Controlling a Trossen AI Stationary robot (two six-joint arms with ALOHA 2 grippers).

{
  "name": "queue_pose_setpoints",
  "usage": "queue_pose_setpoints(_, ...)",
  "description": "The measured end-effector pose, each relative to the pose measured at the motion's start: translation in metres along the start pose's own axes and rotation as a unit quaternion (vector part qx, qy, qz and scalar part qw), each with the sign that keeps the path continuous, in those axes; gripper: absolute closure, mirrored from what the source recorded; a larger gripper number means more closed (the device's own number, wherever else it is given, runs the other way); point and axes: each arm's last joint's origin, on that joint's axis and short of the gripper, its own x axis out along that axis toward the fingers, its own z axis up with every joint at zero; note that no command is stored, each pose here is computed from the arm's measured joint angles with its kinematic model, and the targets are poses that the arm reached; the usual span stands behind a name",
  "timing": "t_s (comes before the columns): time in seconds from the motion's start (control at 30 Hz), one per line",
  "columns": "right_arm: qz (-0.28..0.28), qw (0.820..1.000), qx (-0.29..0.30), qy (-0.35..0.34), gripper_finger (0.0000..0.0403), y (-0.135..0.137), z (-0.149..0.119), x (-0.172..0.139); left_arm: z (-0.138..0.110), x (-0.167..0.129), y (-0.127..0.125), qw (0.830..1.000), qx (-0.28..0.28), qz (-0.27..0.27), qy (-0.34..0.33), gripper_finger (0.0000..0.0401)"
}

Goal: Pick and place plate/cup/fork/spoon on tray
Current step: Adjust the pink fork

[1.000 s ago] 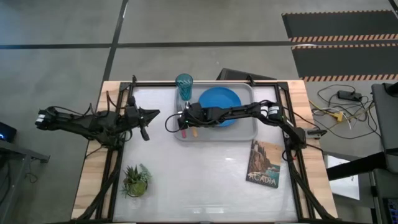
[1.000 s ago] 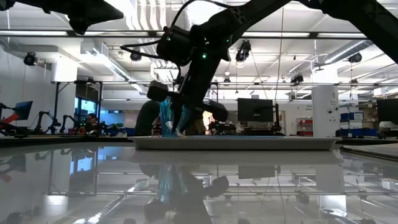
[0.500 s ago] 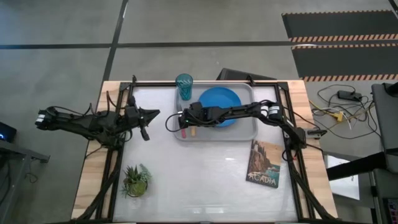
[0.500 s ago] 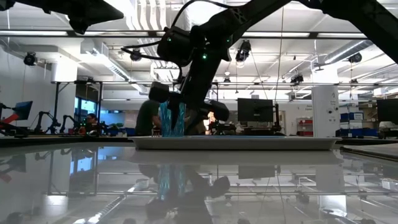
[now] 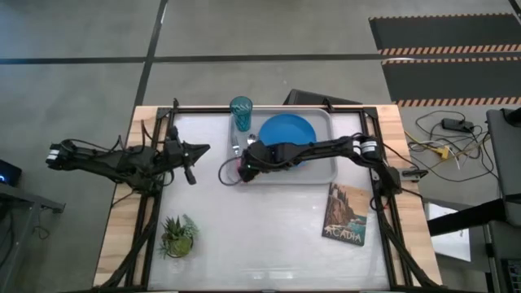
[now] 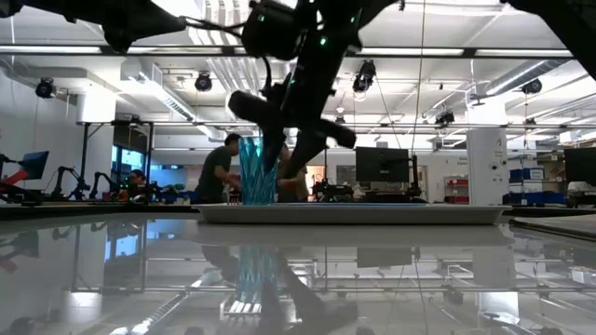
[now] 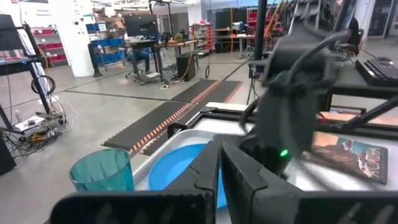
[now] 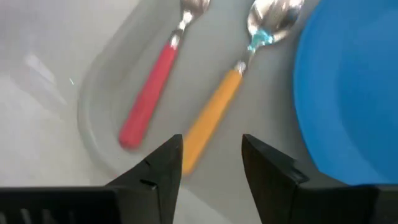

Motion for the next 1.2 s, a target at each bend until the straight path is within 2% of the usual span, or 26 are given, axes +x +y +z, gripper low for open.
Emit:
queue_pose_setpoints(0.23, -0.050, 0.992, -0.115, 0.034, 0.0292, 0.012, -0.041, -0.038, -0.012, 0.011, -0.008, 0.999, 0.010, -0.008, 0.045, 0.0401)
queue_pose_setpoints(0.4, -0.045, 0.983, -0.179, 0.018, 0.0336, 0.020, -0.074, -0.072, -0.015, 0.026, -0.019, 0.997, 0.024, -0.008, 0.075, 0.0401)
queue_pose_setpoints(0.5, -0.038, 0.978, -0.206, 0.000, 0.0361, 0.015, -0.091, -0.095, -0.022, 0.038, -0.026, 0.993, 0.040, -0.007, 0.107, 0.0401)
queue_pose_setpoints(0.67, -0.050, 0.970, -0.233, -0.041, 0.0390, -0.009, -0.112, -0.123, -0.036, 0.058, -0.033, 0.984, 0.021, 0.019, 0.176, 0.0401)
queue_pose_setpoints(0.8, -0.046, 0.967, -0.234, -0.090, 0.0394, -0.034, -0.124, -0.138, -0.050, 0.071, -0.036, 0.967, 0.008, 0.049, 0.249, 0.0401)
queue_pose_setpoints(0.9, -0.021, 0.967, -0.227, -0.117, 0.0394, -0.054, -0.127, -0.144, -0.059, 0.083, -0.040, 0.953, 0.003, 0.074, 0.295, 0.0401)
queue_pose_setpoints(1.1, 0.057, 0.954, -0.230, -0.181, 0.0394, -0.088, -0.132, -0.156, -0.074, 0.115, -0.036, 0.908, 0.044, 0.112, 0.401, 0.0401)
queue_pose_setpoints(1.2, 0.096, 0.940, -0.238, -0.224, 0.0394, -0.099, -0.133, -0.163, -0.081, 0.134, -0.030, 0.879, 0.100, 0.079, 0.459, 0.0401)
